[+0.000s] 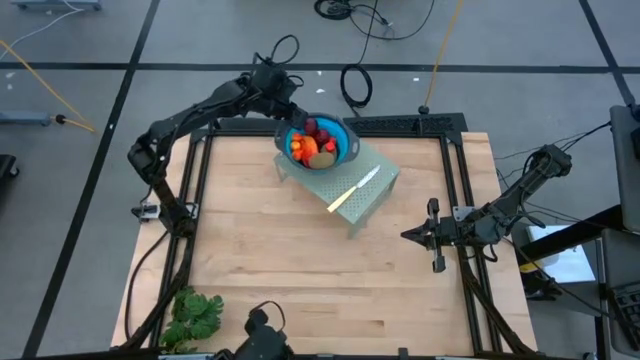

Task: Pick & Place Fruit
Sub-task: Adjust the blue strainer bowl on the shelf

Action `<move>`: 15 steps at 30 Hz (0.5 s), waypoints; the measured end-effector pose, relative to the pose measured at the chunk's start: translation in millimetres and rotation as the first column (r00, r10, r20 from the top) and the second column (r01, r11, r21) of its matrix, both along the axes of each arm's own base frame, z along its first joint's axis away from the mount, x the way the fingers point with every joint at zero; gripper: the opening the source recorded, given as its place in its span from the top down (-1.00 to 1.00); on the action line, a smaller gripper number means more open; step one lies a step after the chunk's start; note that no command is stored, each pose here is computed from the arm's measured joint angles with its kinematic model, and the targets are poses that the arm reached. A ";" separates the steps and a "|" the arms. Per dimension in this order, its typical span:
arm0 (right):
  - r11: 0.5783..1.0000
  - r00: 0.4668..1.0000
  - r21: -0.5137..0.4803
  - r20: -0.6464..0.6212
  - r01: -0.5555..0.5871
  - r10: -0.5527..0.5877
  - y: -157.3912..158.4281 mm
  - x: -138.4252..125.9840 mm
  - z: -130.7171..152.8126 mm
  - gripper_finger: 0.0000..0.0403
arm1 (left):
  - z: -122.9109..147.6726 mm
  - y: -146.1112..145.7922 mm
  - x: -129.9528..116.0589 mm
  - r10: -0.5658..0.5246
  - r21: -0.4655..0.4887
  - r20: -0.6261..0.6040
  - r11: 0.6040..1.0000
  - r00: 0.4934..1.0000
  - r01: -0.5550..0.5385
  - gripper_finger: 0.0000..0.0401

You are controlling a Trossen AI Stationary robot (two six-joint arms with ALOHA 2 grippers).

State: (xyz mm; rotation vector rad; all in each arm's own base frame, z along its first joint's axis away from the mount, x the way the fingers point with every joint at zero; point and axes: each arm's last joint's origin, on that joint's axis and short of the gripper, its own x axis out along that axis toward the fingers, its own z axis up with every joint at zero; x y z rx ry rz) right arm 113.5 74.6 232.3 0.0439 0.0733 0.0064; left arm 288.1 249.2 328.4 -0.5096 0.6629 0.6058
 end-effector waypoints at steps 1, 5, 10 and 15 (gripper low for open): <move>1.000 1.000 0.000 0.000 0.000 0.000 0.0 0.0 0.0 1.00 | 0.0 -1.3 1.1 -0.004 0.000 0.000 1.000 1.000 0.004 1.00; 1.000 1.000 0.000 0.000 -0.001 0.001 0.0 0.0 0.0 1.00 | 0.0 -6.6 5.6 -0.015 -0.008 0.005 1.000 1.000 0.015 1.00; 1.000 1.000 0.000 0.000 -0.001 0.001 0.0 0.0 0.0 1.00 | 0.1 -12.3 10.3 -0.023 -0.015 0.009 1.000 1.000 0.023 1.00; 1.000 1.000 0.000 0.000 -0.002 0.002 0.1 -0.1 0.0 1.00 | 0.1 -15.8 13.0 -0.032 -0.013 0.007 0.999 0.999 0.032 1.00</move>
